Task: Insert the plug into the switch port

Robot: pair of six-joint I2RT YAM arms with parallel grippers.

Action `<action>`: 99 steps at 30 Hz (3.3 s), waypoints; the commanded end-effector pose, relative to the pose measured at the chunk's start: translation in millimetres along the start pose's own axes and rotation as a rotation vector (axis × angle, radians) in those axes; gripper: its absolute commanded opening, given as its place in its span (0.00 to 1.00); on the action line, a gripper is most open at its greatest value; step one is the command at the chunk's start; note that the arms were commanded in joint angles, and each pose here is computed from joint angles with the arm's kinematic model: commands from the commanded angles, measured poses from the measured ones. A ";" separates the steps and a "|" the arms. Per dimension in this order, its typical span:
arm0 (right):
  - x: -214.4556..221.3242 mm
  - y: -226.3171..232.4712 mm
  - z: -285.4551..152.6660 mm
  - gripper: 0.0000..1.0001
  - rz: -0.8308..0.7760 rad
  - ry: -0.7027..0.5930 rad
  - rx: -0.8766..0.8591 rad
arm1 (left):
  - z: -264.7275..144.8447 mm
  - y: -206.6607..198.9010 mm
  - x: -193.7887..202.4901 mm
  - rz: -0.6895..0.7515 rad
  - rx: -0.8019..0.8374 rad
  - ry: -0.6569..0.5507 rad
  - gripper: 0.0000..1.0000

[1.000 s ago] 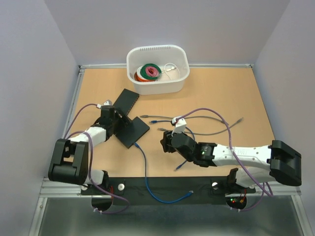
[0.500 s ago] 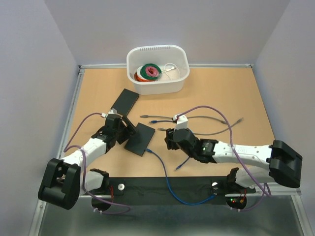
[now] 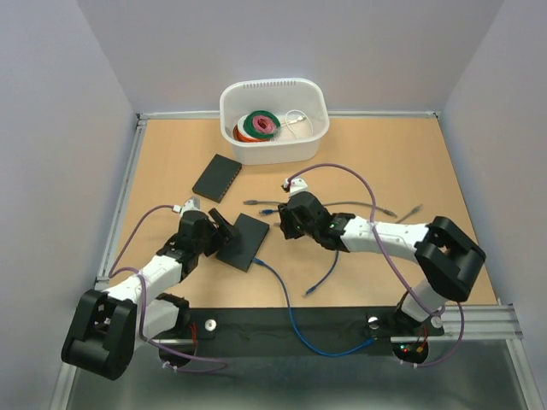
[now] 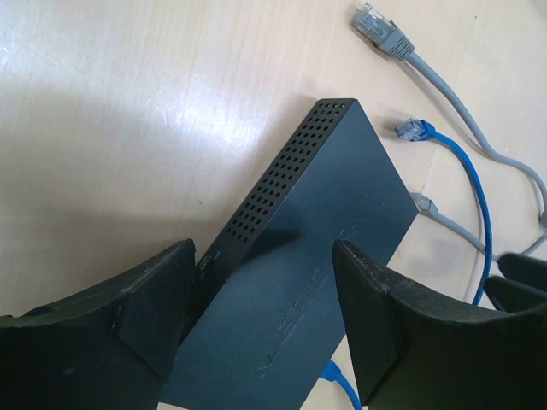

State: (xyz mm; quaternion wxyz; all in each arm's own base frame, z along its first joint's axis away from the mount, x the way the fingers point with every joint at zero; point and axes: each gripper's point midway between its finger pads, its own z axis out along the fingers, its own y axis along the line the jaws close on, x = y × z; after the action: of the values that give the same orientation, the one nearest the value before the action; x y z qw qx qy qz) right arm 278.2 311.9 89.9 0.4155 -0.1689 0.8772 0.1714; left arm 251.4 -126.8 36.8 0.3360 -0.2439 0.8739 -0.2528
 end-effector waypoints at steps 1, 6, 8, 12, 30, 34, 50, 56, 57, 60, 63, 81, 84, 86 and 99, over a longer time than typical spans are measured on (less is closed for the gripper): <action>-4.7 8.1 20.3 0.42 -0.063 0.022 -0.038 | 1.2 6.5 4.9 0.029 0.020 -0.020 0.77; 7.2 4.7 39.8 0.42 -0.084 0.062 -0.020 | 1.2 4.2 4.4 0.032 0.039 -0.028 0.77; 10.0 3.0 45.6 0.42 -0.094 0.070 -0.011 | 1.0 4.8 4.8 0.034 0.041 -0.029 0.77; 10.4 -1.4 51.2 0.43 -0.116 0.071 0.012 | 1.3 3.7 5.2 0.037 0.048 -0.028 0.77; -2.3 -13.5 55.1 0.51 -0.185 0.045 0.052 | 3.5 1.3 8.5 0.040 0.060 -0.013 0.77; 8.4 -16.1 64.6 0.56 -0.192 0.069 0.050 | 3.4 1.9 9.6 0.039 0.059 -0.011 0.77; 16.0 -2.5 44.6 0.06 -0.175 0.060 -0.122 | 1.6 0.5 5.8 0.041 0.054 -0.020 0.77; 7.8 18.4 13.4 0.00 -0.173 0.033 -0.268 | -15.4 -29.6 -17.2 0.067 0.129 -0.079 0.76; 10.4 22.4 9.1 0.01 -0.170 0.040 -0.298 | -22.5 -41.9 -24.9 0.075 0.169 -0.102 0.75; 6.9 29.9 -1.3 0.00 -0.160 0.030 -0.343 | -34.2 -59.1 -34.1 0.086 0.235 -0.133 0.75; 0.9 40.0 -15.0 0.01 -0.143 0.017 -0.406 | -52.0 -82.8 -38.0 0.108 0.357 -0.156 0.74; -52.5 130.1 -107.7 0.01 -0.093 0.024 -0.984 | -146.3 -162.0 -34.1 0.214 0.923 -0.246 0.68; -58.9 132.2 -114.3 0.01 -0.091 0.030 -1.036 | -154.9 -162.5 -29.2 0.218 0.969 -0.246 0.65; -62.1 129.9 -116.9 0.01 -0.084 0.034 -1.062 | -162.7 -164.1 -26.1 0.225 1.009 -0.248 0.65; -88.1 120.1 -134.1 0.00 0.003 -0.036 -1.178 | -156.3 -159.1 -18.1 0.223 1.001 -0.214 0.60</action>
State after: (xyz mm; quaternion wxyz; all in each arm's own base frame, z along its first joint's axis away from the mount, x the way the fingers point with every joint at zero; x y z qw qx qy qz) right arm 193.8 373.0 227.0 0.2469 -0.3538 0.6759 0.5976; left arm 198.5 -188.6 236.8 0.5198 -0.0032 0.6410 -0.5647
